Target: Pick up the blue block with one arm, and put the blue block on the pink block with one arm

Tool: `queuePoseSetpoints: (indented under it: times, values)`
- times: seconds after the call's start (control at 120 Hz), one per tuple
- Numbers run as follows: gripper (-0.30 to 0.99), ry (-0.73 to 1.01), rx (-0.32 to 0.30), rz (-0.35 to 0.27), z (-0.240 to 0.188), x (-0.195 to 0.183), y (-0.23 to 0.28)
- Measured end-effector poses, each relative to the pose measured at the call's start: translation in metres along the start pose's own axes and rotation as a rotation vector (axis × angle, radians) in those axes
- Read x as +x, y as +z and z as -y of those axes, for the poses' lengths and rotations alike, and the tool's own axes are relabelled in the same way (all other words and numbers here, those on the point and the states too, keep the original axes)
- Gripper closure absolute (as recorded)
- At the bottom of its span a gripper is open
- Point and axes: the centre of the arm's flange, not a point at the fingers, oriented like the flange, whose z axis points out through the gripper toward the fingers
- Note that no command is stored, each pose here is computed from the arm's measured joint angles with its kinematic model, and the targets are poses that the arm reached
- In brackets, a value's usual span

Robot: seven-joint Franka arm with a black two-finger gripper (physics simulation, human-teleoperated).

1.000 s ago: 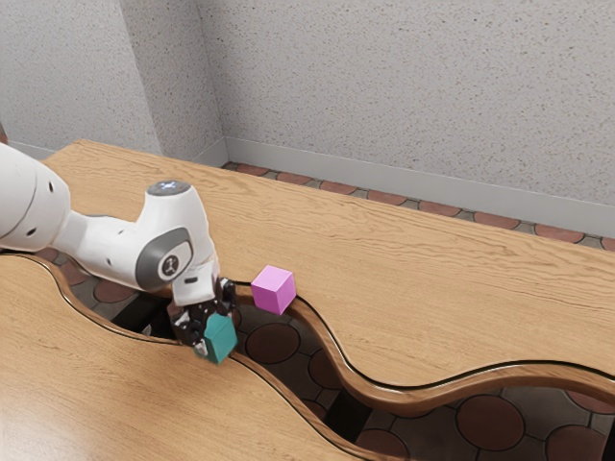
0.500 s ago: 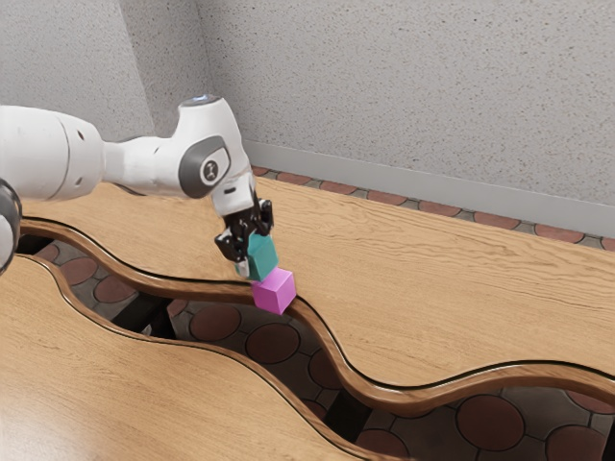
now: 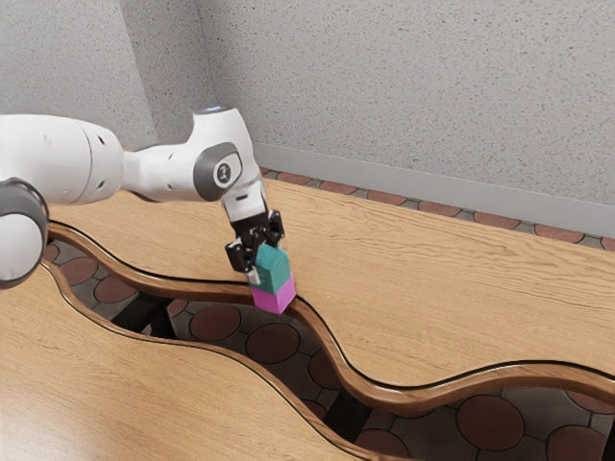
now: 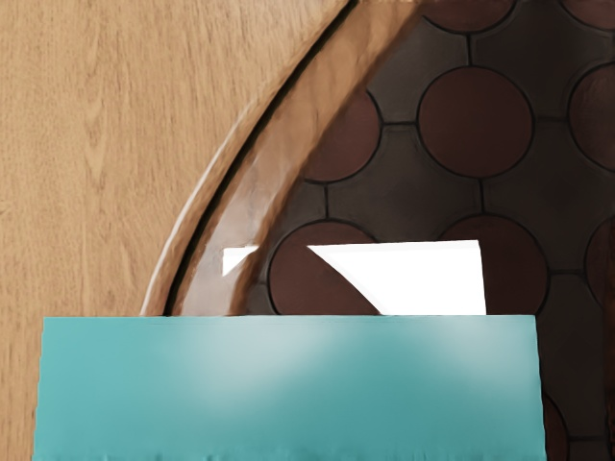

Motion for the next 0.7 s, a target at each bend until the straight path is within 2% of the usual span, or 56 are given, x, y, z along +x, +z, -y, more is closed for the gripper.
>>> queuePoseSetpoints:
  times: [0.233, 0.325, 0.417, 0.483, 0.517, 0.592, 0.7]
  values:
    - [0.06, -0.010, -0.002, 0.003, -0.001, -0.006, -0.005]
    - [0.04, -0.026, 0.024, 0.019, -0.003, -0.021, -0.024]
    - [0.02, -0.011, 0.118, 0.035, -0.019, -0.011, -0.112]
    - [0.02, 0.013, 0.181, 0.045, -0.059, 0.014, -0.201]
    - [0.01, 0.024, 0.200, 0.070, -0.086, 0.028, -0.244]
    - [0.01, 0.028, 0.173, 0.130, -0.130, 0.054, -0.291]
    - [0.01, -0.056, 0.108, 0.186, -0.153, 0.063, -0.307]
